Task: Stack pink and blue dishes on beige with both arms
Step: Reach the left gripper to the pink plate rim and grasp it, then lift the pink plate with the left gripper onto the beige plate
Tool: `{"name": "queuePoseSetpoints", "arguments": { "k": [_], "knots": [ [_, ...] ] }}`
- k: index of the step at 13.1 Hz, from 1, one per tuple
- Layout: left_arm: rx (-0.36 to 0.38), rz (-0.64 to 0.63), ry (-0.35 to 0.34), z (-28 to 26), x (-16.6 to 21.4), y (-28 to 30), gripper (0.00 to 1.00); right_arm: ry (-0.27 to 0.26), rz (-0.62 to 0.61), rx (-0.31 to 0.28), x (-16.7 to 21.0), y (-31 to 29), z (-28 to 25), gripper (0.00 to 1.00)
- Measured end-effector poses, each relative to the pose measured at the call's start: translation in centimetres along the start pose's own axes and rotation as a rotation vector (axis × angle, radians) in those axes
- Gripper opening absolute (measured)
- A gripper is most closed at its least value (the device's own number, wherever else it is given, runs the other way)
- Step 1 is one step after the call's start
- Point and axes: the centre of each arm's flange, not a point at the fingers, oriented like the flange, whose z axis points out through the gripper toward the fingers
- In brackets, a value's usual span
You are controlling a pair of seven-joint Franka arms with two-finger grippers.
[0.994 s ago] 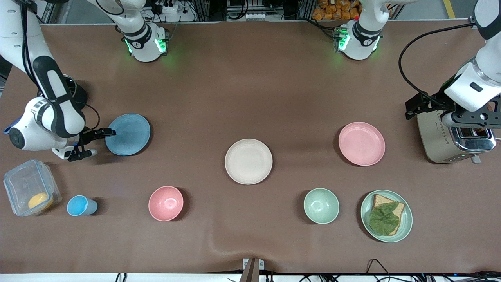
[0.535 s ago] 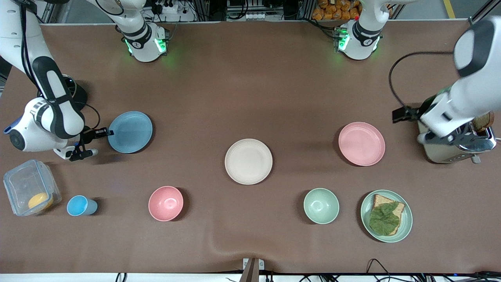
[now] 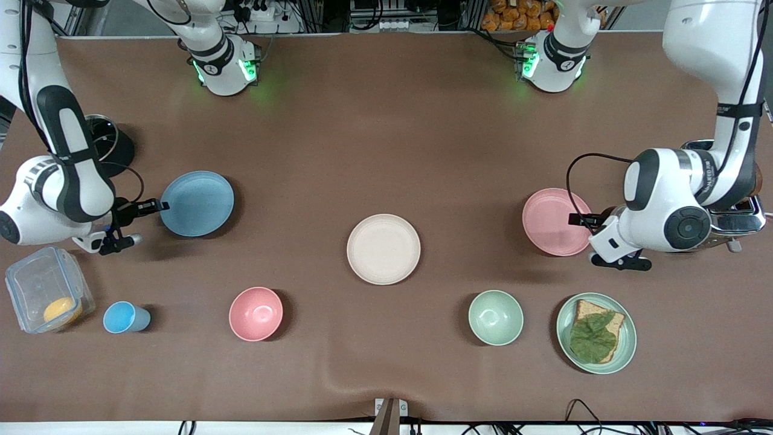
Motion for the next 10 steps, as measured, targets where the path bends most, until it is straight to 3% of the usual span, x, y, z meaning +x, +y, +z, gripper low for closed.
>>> {"name": "queuePoseSetpoints", "arguments": {
  "k": [4, 10],
  "knots": [
    [-0.124, 0.029, -0.008, 3.7, -1.2, -3.6, 1.00, -0.013, -0.015, 0.012, 0.5, -1.0, -3.0, 0.05],
    [-0.208, 0.069, -0.029, 7.0, -1.1, -5.4, 1.00, -0.027, 0.005, 0.011, 1.2, -2.6, -4.9, 0.05]
  ]
}}
